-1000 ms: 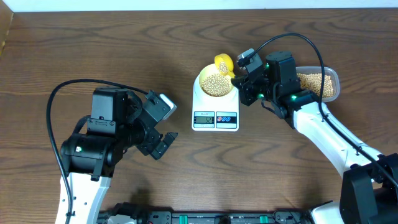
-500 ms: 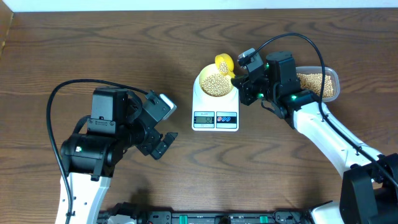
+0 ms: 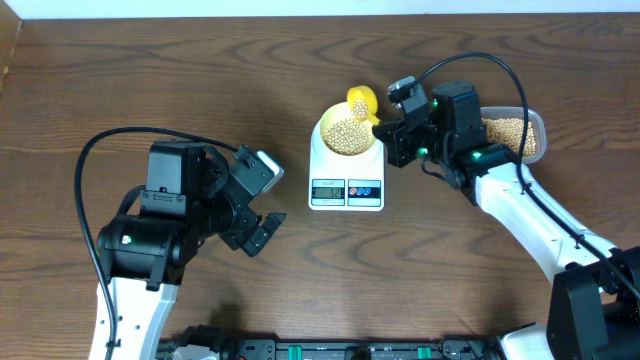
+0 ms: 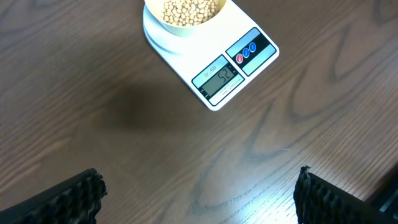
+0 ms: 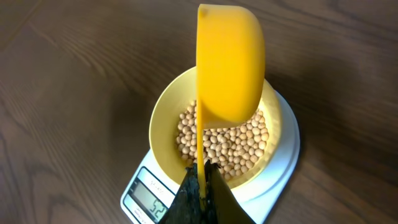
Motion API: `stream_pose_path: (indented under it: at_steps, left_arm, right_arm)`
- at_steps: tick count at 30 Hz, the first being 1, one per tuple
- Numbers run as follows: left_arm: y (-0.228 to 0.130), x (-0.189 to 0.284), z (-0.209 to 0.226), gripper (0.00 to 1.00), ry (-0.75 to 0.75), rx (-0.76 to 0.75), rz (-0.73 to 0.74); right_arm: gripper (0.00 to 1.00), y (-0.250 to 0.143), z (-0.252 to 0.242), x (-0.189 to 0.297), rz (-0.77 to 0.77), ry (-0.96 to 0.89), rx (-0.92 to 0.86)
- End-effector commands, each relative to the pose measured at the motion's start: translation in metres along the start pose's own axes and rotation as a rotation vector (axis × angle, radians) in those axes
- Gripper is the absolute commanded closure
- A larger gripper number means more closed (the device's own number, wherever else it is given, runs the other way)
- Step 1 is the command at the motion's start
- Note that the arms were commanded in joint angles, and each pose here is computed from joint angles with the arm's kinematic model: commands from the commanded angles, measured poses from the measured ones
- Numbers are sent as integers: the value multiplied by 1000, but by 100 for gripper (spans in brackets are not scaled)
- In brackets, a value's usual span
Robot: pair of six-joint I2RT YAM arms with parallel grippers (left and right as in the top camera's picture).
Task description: Scoop item into bowl and weigh 50g on scale
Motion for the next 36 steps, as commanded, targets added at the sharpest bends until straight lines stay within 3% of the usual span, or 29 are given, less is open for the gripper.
stream_pose_path:
  at_steps: [1,19,26,36]
  left_arm:
    - [4,5,2,1,15,-20,-14]
    - [4,5,2,1,15,-20,-14]
    - [4,5,2,1,15,-20,-14]
    - [4,5,2,1,15,-20,-14]
  right_arm:
    - [99,4,-4,4,-13,14,-67]
    - [99,-8,10,6,68,169,-180]
    - [99,12,0,35,38,436,-488]
    - [99,20,-3,69,198,699,-894]
Point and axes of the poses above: each gripper's point midway between its finger pads, its own x axis back along the fingers, its own z axis along the line the jaws close on, y = z × x, the point moved 7 cm from there along x, back along the fingers
